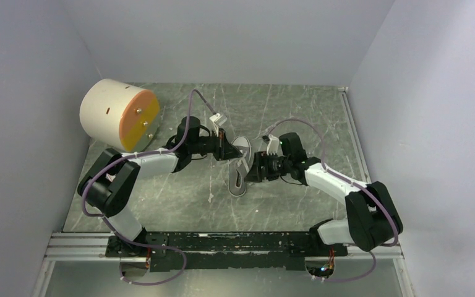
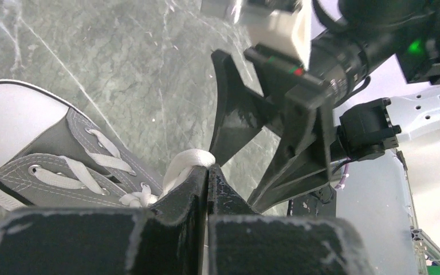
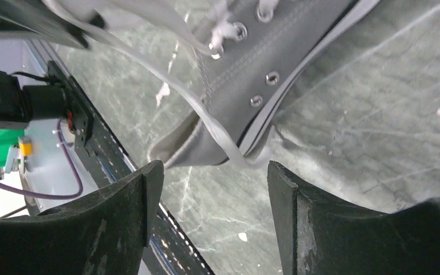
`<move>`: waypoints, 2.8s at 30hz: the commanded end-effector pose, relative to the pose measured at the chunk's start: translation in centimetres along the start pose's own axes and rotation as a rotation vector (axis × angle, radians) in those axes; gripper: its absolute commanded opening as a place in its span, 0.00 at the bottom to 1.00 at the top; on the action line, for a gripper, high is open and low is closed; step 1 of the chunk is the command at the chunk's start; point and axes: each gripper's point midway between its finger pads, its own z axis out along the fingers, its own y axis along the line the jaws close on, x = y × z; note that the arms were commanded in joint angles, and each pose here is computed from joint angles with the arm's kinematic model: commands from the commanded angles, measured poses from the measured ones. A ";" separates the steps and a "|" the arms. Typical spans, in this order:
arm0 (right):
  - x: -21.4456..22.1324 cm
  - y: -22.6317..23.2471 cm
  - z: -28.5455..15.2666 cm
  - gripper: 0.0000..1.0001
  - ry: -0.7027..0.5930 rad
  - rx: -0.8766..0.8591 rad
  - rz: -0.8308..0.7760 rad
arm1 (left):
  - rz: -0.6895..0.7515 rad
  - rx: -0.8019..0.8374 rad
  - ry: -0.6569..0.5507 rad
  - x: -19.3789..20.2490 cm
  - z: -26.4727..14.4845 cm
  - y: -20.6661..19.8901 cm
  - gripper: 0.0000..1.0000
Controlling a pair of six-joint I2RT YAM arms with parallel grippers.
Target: Tie the shoes
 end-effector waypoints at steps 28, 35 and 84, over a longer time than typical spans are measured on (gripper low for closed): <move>-12.8 3.3 6.0 0.00 -0.169 -0.149 -0.196 | -0.015 0.008 0.028 -0.4 -0.4 -0.4 0.05; -8.8 3.7 8.4 0.00 0.007 -0.272 -0.076 | -0.035 -0.015 0.015 -0.3 -0.6 -0.2 0.05; 1.1 8.2 10.7 0.66 -0.128 0.321 -0.564 | -0.314 -0.216 0.184 0.5 -0.6 4.5 0.05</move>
